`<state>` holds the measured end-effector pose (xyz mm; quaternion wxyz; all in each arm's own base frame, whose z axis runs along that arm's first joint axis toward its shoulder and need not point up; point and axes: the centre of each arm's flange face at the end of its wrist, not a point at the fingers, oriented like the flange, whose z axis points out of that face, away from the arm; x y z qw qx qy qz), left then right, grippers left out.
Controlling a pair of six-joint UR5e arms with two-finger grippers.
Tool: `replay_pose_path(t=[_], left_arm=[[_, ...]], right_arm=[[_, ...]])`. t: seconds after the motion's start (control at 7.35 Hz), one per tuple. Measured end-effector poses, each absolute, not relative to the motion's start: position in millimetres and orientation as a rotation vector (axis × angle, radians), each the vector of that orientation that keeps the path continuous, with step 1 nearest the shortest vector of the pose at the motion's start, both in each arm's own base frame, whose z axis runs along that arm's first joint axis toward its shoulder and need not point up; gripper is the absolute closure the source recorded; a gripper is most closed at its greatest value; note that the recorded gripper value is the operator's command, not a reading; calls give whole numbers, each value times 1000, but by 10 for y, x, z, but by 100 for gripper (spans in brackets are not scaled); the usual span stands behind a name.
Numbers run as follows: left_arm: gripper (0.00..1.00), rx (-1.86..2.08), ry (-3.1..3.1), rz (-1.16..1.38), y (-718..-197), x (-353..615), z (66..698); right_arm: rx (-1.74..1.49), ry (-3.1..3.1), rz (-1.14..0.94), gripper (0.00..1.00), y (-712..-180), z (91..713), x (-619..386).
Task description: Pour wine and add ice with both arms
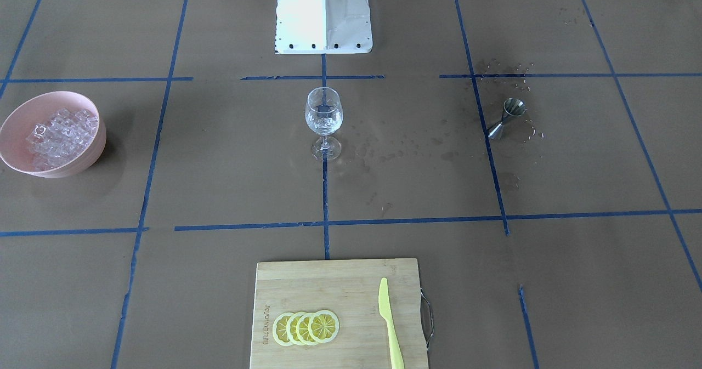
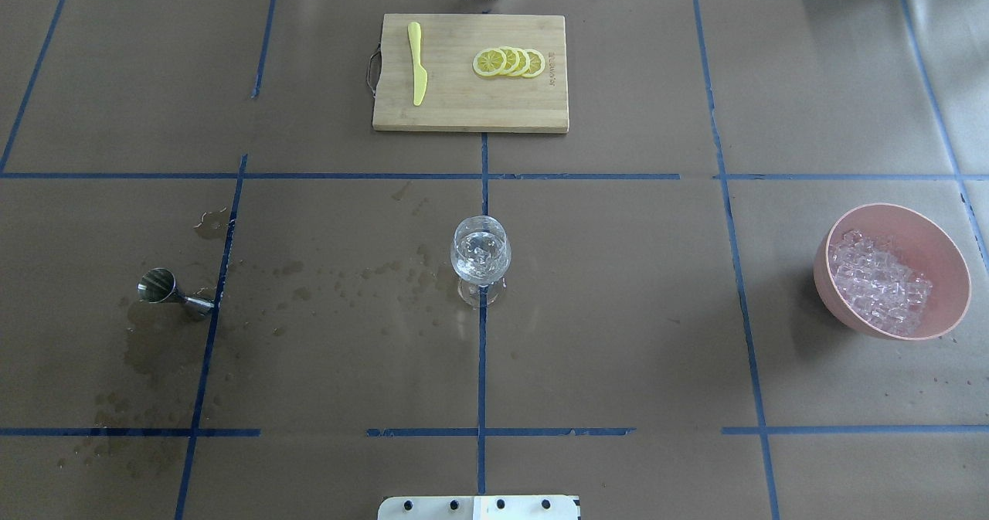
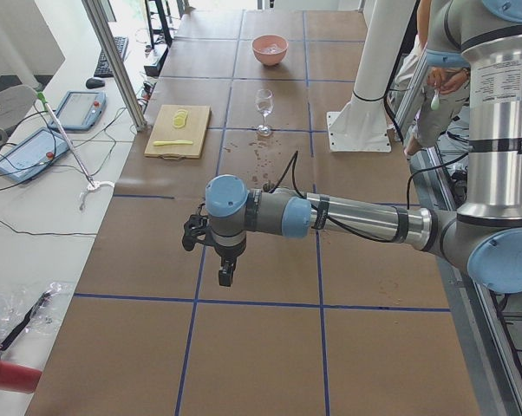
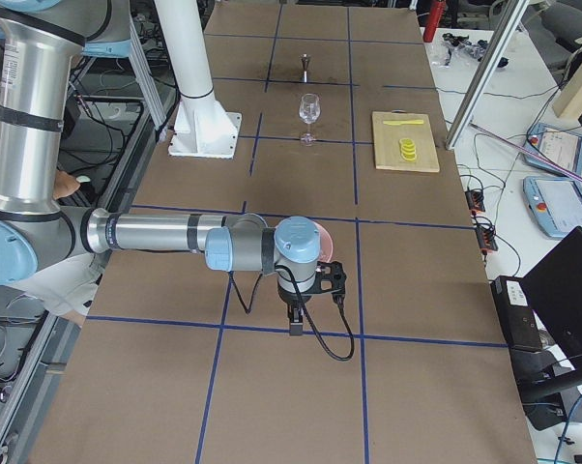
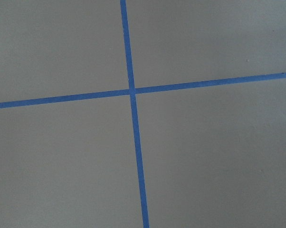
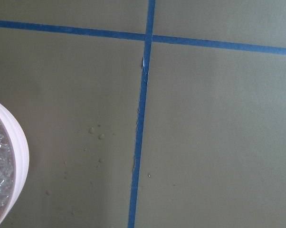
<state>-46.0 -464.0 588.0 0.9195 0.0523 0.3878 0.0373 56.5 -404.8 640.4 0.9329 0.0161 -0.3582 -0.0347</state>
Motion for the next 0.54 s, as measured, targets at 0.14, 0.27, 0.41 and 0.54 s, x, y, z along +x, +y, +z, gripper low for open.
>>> replay_pose_path(t=[0.14, 0.27, 0.41, 0.54], left_arm=[[0, 108, 797, 77, -4640, -460, 5876], [0, 109, 797, 78, -4640, -460, 5874], [0, 108, 797, 77, -4640, -460, 5880], [0, 106, 797, 76, -4640, -460, 5886]], right_arm=[[33, -732, -71, 0, -4050, 6402, 565], [35, -732, -71, 0, -4058, 6392, 565], [38, -731, -72, 0, -4076, 6379, 565], [40, -731, -74, 0, -4093, 6373, 566]])
